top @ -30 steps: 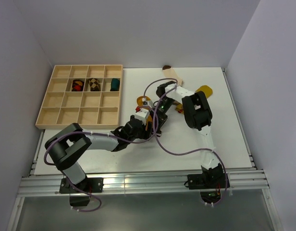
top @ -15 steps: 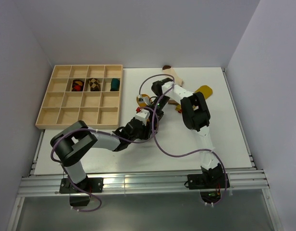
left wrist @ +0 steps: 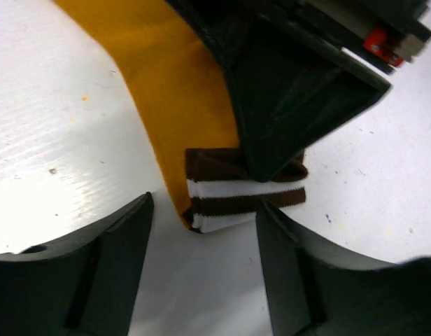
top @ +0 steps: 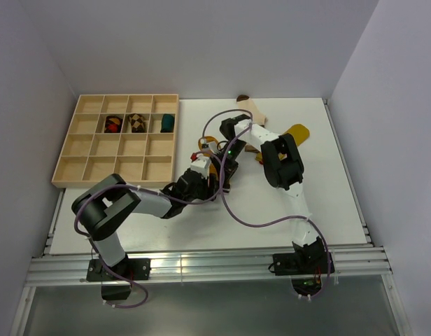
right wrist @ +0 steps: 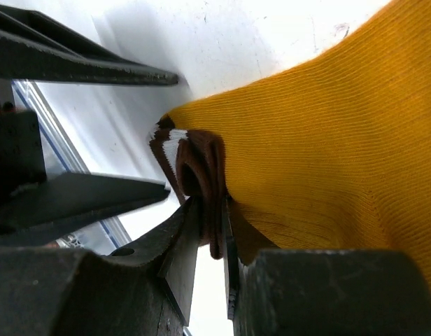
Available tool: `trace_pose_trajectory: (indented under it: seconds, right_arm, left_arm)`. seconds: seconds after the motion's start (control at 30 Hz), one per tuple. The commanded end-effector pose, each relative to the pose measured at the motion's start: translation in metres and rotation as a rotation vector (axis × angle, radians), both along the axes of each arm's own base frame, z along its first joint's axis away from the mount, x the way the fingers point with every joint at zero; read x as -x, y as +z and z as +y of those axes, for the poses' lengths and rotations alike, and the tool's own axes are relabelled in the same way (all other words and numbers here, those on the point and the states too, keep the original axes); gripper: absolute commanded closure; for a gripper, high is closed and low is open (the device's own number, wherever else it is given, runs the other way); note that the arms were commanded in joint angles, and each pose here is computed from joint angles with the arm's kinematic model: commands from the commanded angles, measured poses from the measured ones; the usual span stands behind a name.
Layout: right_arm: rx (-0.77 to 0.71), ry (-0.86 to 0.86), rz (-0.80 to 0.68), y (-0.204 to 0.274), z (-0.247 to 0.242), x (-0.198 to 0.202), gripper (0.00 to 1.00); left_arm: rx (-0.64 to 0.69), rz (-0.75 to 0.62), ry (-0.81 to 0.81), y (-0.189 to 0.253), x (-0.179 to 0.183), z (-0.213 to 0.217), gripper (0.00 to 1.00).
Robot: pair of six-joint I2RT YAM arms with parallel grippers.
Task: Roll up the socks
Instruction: Roll the sock at the center of the board.
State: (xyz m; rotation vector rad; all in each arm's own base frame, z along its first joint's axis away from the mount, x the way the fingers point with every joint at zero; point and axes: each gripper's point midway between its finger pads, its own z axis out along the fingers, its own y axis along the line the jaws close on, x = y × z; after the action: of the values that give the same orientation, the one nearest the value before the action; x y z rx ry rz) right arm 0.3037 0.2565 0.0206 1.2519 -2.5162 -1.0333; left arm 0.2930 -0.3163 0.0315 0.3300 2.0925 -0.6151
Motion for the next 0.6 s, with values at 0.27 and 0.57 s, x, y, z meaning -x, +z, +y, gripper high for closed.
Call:
trace_pose_trajectory:
  seconds: [0.27,0.57]
  right_arm:
    - [0.005,0.017,-0.043,0.001,0.006,-0.007,0.74]
    - [-0.014,-0.036,-0.165,0.020,0.008,-0.018,0.48]
  left_arm:
    - [0.024,0.039,0.049,-0.001,-0.018,-0.005,0.43]
    - [-0.077,0.179,0.073,-0.042,-0.008,0.004,0.95]
